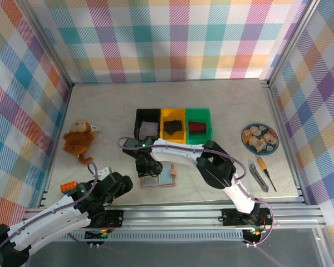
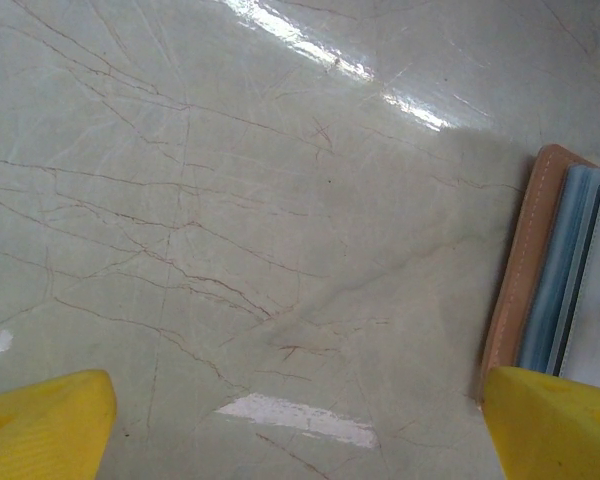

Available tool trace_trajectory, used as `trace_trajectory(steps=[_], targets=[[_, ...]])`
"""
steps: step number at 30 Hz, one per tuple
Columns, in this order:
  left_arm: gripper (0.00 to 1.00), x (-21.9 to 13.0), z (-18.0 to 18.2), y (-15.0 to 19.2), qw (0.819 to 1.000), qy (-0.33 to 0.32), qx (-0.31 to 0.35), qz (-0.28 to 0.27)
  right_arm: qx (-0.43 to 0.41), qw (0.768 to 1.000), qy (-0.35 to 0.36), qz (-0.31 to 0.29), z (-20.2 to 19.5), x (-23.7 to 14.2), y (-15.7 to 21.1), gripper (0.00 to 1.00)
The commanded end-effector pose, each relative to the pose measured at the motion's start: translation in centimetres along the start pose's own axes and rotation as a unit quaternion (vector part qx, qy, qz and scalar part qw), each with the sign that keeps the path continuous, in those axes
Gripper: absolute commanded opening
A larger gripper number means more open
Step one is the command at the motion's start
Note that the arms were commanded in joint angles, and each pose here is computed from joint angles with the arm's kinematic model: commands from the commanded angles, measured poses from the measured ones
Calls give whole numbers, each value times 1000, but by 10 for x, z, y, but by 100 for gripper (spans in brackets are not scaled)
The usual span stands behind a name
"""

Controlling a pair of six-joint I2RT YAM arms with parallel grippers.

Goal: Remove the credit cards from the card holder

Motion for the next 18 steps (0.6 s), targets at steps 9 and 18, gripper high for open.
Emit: trace_trajectory(steps=[9, 18], targets=[[94, 6, 7, 4, 1000, -13, 13, 1, -22, 999, 46, 16, -5, 11, 5, 47], [95, 9, 4, 6, 1000, -15, 19, 7, -24, 999, 40, 26, -1, 16, 6, 42]])
Point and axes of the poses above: each hand's point on the last joint's axis, 136 mm out from that joint toward the fingers, its own x axis out along the fingers, its own z axis along the line the jaws close on, y = z × x, the point moved 2 cm from there along -x, back along the fingers
